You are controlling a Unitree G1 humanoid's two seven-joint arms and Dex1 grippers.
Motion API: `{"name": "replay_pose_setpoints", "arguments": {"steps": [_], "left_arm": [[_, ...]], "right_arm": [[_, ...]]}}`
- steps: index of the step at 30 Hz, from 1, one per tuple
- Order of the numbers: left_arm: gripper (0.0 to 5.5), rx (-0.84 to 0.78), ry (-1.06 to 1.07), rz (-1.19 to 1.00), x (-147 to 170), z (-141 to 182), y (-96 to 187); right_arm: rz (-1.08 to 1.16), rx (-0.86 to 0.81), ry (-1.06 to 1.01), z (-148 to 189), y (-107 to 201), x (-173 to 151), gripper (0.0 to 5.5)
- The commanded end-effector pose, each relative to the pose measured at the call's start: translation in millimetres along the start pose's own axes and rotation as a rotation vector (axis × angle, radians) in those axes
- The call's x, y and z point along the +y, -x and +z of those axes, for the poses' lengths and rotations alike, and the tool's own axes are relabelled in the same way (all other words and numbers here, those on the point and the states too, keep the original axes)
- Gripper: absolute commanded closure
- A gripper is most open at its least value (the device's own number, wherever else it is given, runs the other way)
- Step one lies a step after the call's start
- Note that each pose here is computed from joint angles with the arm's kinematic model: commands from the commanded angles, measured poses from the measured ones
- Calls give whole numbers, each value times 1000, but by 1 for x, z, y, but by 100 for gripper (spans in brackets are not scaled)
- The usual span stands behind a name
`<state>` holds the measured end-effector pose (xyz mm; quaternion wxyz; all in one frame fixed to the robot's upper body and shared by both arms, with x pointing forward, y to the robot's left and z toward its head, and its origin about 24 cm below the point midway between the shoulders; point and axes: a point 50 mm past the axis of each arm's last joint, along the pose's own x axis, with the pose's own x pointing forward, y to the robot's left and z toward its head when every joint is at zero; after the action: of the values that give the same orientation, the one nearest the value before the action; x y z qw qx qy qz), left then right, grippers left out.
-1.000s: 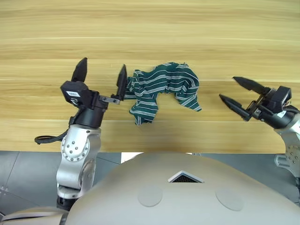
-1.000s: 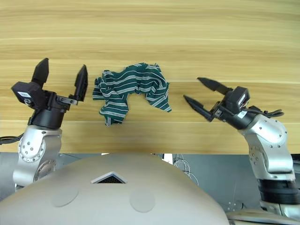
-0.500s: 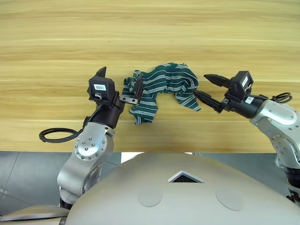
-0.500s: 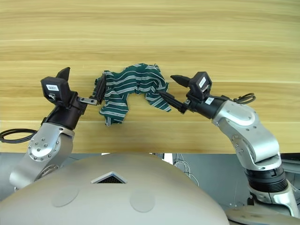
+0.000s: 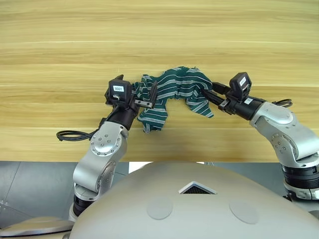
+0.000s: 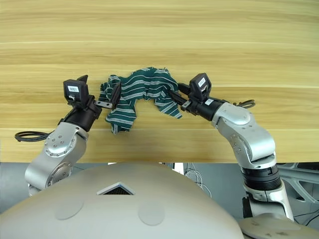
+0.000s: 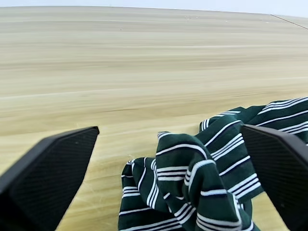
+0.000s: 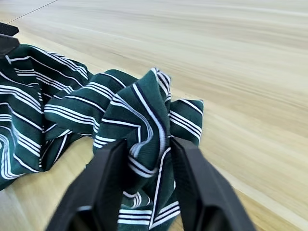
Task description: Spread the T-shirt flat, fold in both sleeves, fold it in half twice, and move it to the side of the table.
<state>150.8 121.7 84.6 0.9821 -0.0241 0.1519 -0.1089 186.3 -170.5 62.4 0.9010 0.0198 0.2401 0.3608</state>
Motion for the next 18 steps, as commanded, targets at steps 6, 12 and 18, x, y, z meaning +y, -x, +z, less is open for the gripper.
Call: {"name": "replay_pose_setpoints", "arguments": {"steps": [6, 12, 18], "left_arm": [[53, 49, 41, -22, -2, -9, -3], [164, 70, 85, -44, -4, -14, -4], [254, 70, 96, -39, -3, -13, -3]], "right_arm": [[21, -26, 1, 9, -6, 3, 549], [19, -46, 21, 13, -7, 4, 550], [22, -52, 37, 14, -7, 6, 550]]}}
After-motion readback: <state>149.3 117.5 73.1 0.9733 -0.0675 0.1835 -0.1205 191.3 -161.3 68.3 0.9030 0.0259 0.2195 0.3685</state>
